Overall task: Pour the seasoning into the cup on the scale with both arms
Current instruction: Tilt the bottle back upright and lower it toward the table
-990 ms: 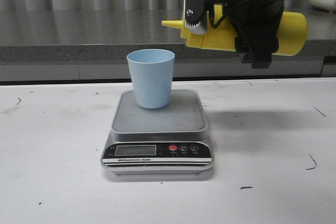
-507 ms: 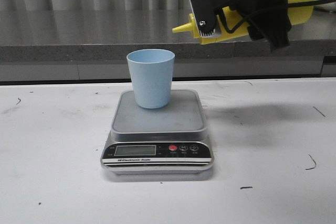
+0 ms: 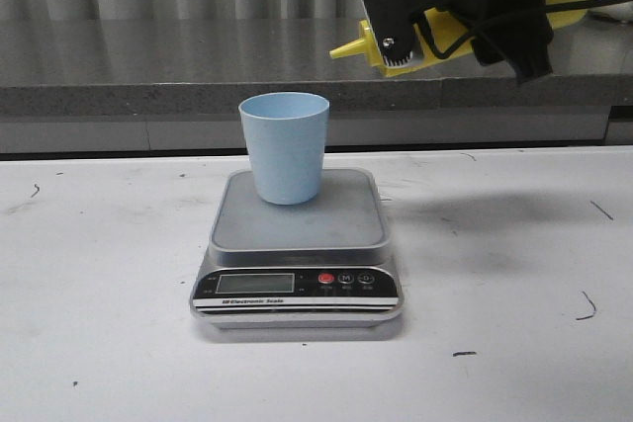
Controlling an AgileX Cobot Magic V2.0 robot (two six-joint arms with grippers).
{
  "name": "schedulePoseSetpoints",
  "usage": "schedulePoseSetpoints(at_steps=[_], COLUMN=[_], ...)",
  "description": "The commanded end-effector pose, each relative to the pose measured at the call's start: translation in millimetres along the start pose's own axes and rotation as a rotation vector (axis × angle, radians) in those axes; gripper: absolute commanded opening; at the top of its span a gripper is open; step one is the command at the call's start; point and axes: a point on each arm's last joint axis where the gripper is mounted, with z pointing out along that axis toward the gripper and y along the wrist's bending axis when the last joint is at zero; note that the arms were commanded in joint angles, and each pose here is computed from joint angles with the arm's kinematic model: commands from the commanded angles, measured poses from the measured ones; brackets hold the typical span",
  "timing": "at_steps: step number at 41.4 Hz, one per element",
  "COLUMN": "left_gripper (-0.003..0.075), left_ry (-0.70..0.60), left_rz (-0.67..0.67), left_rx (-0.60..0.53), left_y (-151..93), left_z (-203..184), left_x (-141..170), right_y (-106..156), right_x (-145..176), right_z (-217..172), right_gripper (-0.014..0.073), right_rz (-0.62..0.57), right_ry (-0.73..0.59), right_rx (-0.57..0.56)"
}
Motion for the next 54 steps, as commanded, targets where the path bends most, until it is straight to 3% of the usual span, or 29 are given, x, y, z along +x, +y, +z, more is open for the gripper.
schedulePoseSetpoints(at_steps=[1,7,16,29,38,45,54], left_gripper=[0.0334,0.0334,0.0334,0.0334,0.0334,0.0334,0.0334], left_ry=[-0.094,-0.094,-0.094,-0.094,-0.094,-0.094,-0.094], left_rz=[-0.010,-0.010,-0.010,-0.010,-0.010,-0.010,-0.010], left_rx=[0.013,0.013,0.013,0.013,0.013,0.013,0.013], left_y=[-1.5,-1.5,-1.5,-1.5,-1.5,-1.5,-1.5], left_z=[-4.5,-4.5,-4.5,-4.5,-4.5,-4.5,-4.5], left_x=[-13.4,-13.4,-13.4,-13.4,-13.4,-13.4,-13.4], right_y=[-27.6,-27.0,-17.8,-12.4,-10.5,10.2,52.6], right_x=[14.1,12.8,7.4,12.7,47.2,75.4,85.1], right_z=[-17.6,-17.5,-16.5,-28.1,-41.2,-36.4,-23.9], right_gripper=[0.0321,0.0321,0.0321,0.0321,0.0321,0.0321,0.0321], right_rz=[-0.003,0.099,0.453,0.833,1.155,1.380,1.478], right_ry=[0.029,0.009,-0.052,-0.114,-0.301,-0.442,-0.656], right_rx=[0.121,0.114,0.002,-0.185,-0.230,-0.202,-0.185])
